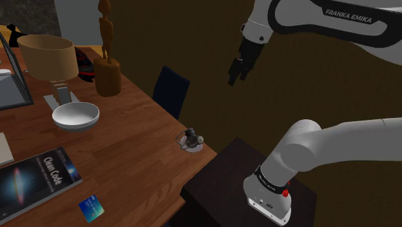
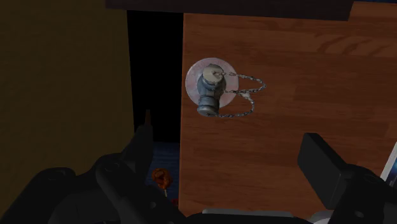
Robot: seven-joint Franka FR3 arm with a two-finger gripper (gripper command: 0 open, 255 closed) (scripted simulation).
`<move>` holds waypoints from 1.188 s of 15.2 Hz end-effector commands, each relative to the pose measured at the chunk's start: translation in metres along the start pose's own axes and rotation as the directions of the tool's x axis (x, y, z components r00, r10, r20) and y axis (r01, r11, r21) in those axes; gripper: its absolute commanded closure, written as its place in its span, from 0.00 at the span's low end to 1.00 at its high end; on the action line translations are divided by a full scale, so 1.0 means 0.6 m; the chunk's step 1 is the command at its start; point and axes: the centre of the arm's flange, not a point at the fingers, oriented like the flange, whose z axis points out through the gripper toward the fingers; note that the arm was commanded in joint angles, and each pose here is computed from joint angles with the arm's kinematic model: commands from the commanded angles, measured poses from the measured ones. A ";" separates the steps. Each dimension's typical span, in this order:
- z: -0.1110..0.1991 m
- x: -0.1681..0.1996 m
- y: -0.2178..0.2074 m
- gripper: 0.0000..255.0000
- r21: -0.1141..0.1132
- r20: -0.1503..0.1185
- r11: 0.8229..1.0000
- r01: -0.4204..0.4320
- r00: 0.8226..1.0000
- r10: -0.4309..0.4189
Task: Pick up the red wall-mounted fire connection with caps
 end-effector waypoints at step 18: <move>0.351 0.143 0.041 0.00 0.120 0.032 0.992 0.048 0.998 -0.053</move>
